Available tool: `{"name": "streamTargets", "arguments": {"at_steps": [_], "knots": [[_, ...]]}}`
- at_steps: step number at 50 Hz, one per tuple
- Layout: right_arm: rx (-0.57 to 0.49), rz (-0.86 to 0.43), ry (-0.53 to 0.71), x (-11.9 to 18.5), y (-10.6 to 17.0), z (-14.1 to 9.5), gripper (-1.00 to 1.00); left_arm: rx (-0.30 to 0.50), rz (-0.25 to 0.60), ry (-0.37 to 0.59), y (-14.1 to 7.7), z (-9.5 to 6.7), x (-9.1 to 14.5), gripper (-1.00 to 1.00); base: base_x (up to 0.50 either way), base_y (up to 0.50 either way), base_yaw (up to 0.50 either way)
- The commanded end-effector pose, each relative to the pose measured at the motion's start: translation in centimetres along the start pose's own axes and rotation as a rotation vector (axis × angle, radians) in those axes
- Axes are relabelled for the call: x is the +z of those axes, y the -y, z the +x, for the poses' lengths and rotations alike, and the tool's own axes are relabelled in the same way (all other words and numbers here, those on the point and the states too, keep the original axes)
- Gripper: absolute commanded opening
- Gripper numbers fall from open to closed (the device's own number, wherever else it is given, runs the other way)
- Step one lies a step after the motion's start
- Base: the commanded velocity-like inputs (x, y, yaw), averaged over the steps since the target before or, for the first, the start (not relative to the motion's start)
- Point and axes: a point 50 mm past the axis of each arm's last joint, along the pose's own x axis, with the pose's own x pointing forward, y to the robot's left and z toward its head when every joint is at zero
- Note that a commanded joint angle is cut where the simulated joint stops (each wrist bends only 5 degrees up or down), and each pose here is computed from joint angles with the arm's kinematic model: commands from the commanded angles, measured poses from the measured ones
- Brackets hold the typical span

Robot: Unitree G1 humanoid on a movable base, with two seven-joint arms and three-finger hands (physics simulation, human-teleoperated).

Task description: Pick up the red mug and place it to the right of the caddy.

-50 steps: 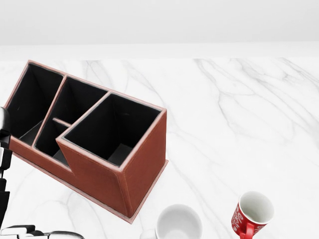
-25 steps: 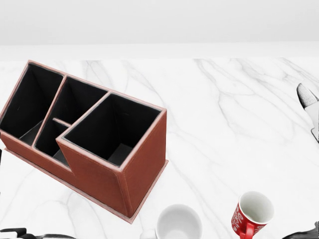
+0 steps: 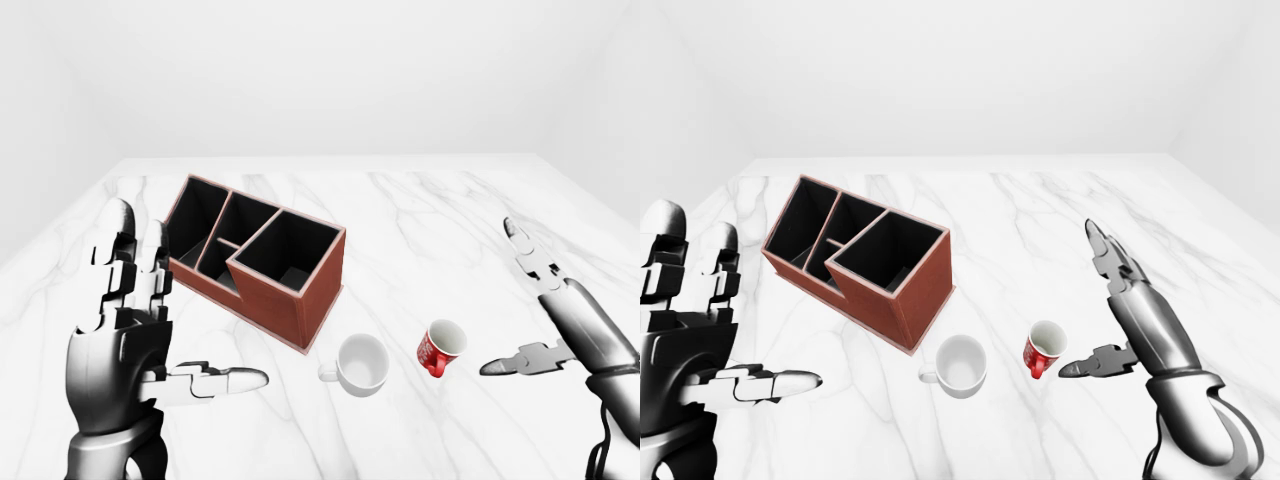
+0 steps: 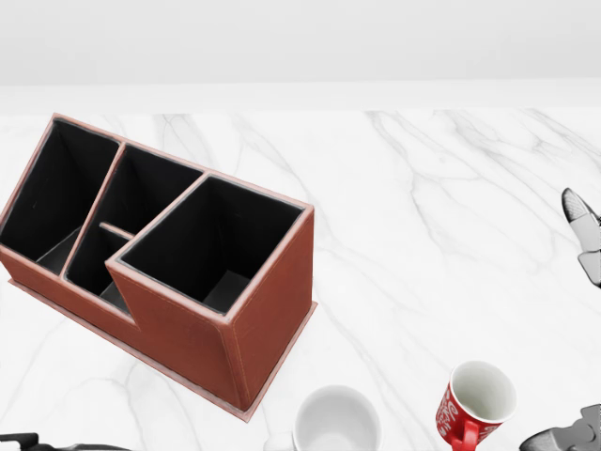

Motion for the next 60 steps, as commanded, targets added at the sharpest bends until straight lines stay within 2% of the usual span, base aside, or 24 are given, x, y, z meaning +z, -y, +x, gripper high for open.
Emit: {"name": "streamTargets", "arguments": {"at_steps": [1,8,18,34,50,60], "knots": [[0.029,0.012,-0.05,-1.1,-0.6,0.4,1.0,0.002,0.005,0.005,-0.1,0.0,0.1,1.0,0.0,0.0,0.0],[0.092,0.061,-0.093,-2.5,-2.0,1.1,1.0,0.0,0.0,-0.01,0.0,-0.1,-0.1,1.0,0.0,0.0,0.0],[0.12,0.058,-0.114,-3.2,-2.2,1.7,1.0,0.001,0.003,0.002,0.0,0.1,0.0,1.0,0.0,0.0,0.0],[0.26,0.111,-0.265,-7.2,-4.8,2.2,1.0,-0.002,0.0,-0.016,0.1,0.1,-0.4,1.0,0.0,0.0,0.0],[0.324,0.08,-0.319,-8.2,-5.9,2.6,1.0,-0.005,0.001,-0.01,0.1,0.1,-0.3,1.0,0.0,0.0,0.0],[0.318,0.046,-0.299,-7.8,-5.4,3.5,1.0,-0.004,0.002,-0.004,0.0,0.0,-0.1,1.0,0.0,0.0,0.0]]}}
